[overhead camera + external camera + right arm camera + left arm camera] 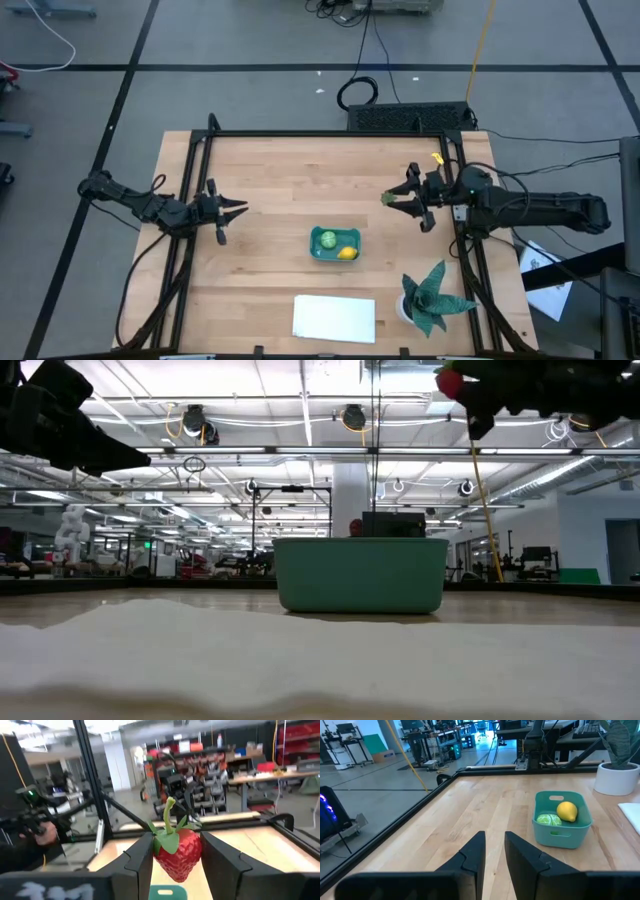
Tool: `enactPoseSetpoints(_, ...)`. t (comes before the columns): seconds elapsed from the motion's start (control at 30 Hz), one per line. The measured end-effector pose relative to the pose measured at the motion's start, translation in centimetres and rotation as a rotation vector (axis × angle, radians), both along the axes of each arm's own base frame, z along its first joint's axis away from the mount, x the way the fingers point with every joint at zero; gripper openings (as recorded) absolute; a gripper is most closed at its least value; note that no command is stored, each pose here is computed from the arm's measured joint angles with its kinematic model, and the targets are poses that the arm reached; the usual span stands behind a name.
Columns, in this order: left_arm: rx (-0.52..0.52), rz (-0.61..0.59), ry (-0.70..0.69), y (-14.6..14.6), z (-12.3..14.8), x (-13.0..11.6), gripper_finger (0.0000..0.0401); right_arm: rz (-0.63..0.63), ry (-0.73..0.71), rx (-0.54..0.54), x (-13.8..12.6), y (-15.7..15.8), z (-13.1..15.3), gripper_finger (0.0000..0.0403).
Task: Pick and placing Produce into tupperware
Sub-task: Put the strawberry into the bin
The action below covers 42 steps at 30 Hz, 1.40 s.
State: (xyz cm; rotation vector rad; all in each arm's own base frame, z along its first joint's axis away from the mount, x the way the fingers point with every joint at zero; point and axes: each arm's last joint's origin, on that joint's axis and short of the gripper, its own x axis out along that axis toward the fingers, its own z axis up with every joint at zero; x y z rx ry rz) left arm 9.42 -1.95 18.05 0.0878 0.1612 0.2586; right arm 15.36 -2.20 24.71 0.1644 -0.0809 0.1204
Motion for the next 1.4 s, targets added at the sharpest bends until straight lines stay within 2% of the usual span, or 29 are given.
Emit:
enactPoseSetpoints(0.37, 0.000, 0.000, 0.000, 0.0, 0.0, 0.0, 0.0079, 0.033, 0.222, -0.036, 5.4, -1.0, 4.6, 0.0132)
enactPoseSetpoints(0.6, 0.003, -0.001, 0.002, 0.0, 0.0, 0.0, 0.0079, 0.017, 0.401, 0.069, 8.5, -2.4, 5.8, 0.0132)
enactPoseSetpoints(0.87, 0.007, -0.008, 0.006, 0.0, 0.0, 0.0, 0.0079, 0.037, 0.636, 0.139, 12.0, -3.2, 5.8, 0.0132)
enactPoseSetpoints(1.0, 0.007, -0.017, 0.006, 0.0, 0.0, 0.0, 0.0079, 0.102, 0.735, 0.185, 13.5, -3.4, 5.4, 0.0132)
enactPoseSetpoints(1.4, 0.017, -0.020, 0.013, 0.0, -0.1, 0.0, 0.0079, 0.255, 0.888, 0.269, 17.0, -3.5, 2.5, 0.0132)
